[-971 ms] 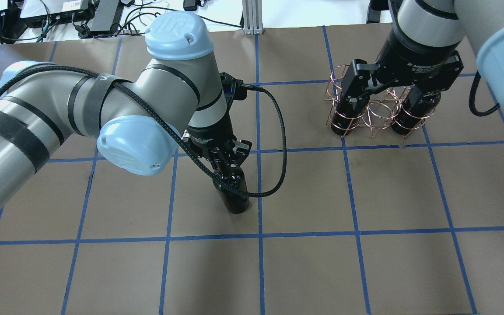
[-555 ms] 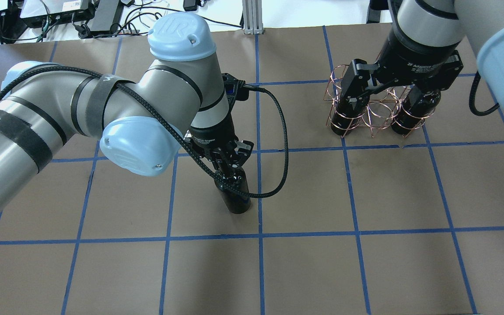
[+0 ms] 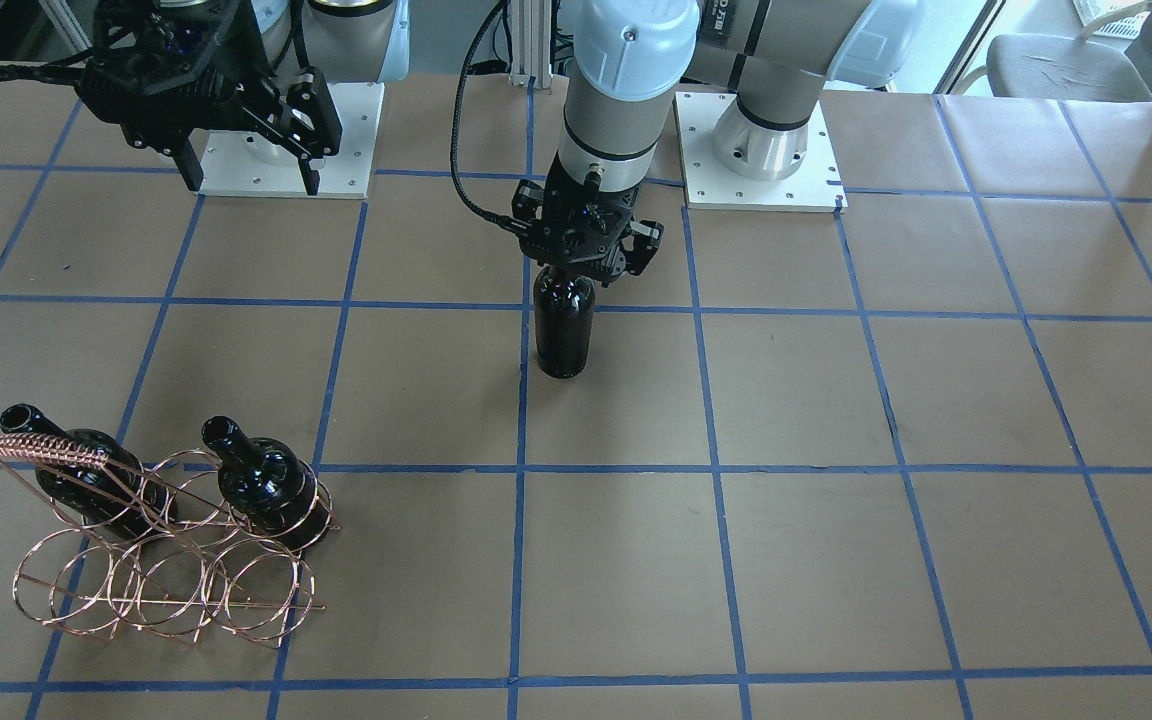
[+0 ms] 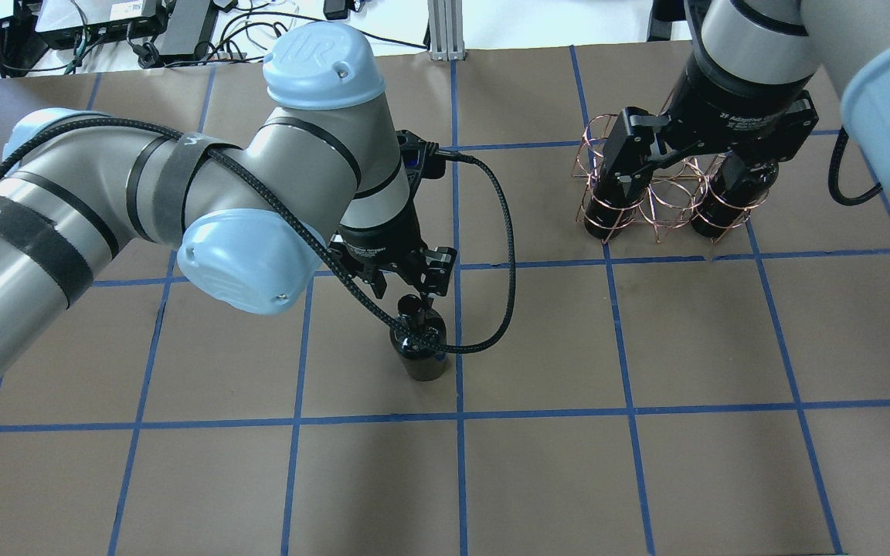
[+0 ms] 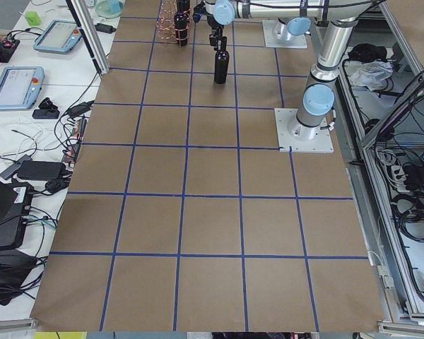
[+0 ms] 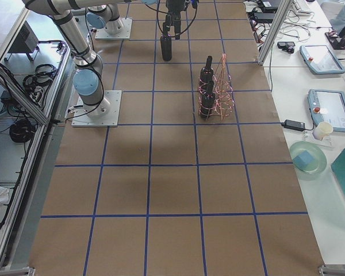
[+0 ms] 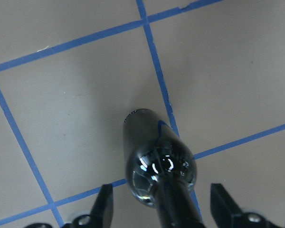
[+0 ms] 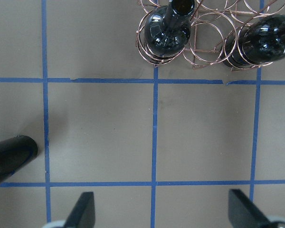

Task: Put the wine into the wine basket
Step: 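Set the bottle upright on the table and open the left gripper, then reach the right gripper over the standing bottle while the left arm withdraws, then close the right gripper on the bottle neck and lift it, then carry the bottle with the right gripper and lower it into the basket's empty slot, then open the right gripper and raise it away from the basket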

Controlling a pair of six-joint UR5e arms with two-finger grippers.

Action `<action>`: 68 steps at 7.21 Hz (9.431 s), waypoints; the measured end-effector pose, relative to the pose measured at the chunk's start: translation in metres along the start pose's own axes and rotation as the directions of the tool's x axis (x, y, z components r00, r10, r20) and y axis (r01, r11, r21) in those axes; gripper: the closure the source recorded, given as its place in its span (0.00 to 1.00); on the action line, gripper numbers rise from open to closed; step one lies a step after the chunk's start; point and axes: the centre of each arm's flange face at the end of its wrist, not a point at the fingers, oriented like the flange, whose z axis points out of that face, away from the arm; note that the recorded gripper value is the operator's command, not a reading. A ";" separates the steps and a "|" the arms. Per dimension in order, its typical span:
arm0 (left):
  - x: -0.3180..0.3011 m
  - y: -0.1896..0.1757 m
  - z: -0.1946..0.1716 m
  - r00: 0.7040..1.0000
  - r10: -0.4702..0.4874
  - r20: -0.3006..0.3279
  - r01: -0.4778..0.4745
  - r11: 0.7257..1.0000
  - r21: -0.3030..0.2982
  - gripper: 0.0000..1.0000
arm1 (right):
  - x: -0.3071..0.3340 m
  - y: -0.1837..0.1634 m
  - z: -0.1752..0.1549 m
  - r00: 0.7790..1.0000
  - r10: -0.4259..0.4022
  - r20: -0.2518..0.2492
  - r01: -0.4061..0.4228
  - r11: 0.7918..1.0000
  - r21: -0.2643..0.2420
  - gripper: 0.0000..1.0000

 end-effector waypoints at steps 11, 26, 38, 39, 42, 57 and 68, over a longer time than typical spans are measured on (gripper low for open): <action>-0.267 -0.008 -0.127 0.904 -0.405 0.136 0.385 0.910 0.154 0.00 | -0.254 0.012 0.079 0.985 0.166 0.039 -0.165 0.986 -0.035 0.07; -0.249 0.007 -0.123 0.945 -0.304 0.119 0.297 0.952 0.068 0.00 | -0.264 0.028 0.133 0.980 0.193 0.043 -0.190 0.979 -0.072 0.31; -0.246 0.013 -0.117 0.949 -0.296 0.111 0.295 0.955 0.025 0.00 | -0.237 0.039 0.103 0.987 0.156 0.031 -0.153 0.985 -0.074 0.82; -0.246 0.014 -0.116 0.949 -0.296 0.109 0.295 0.955 0.022 0.00 | -0.213 0.036 0.093 0.991 0.133 0.017 -0.131 0.988 -0.087 0.82; -0.245 0.014 -0.116 0.949 -0.295 0.108 0.295 0.955 0.020 0.00 | -0.084 0.007 0.054 1.000 0.023 0.011 -0.022 0.992 -0.125 0.83; -0.245 0.014 -0.113 0.950 -0.294 0.107 0.294 0.956 0.011 0.00 | 0.114 -0.160 0.047 0.990 -0.140 -0.005 0.140 0.990 -0.006 0.80; -0.243 0.012 -0.110 0.952 -0.289 0.103 0.290 0.957 0.003 0.00 | 0.110 -0.159 0.089 0.989 -0.149 -0.015 0.149 0.989 0.014 0.00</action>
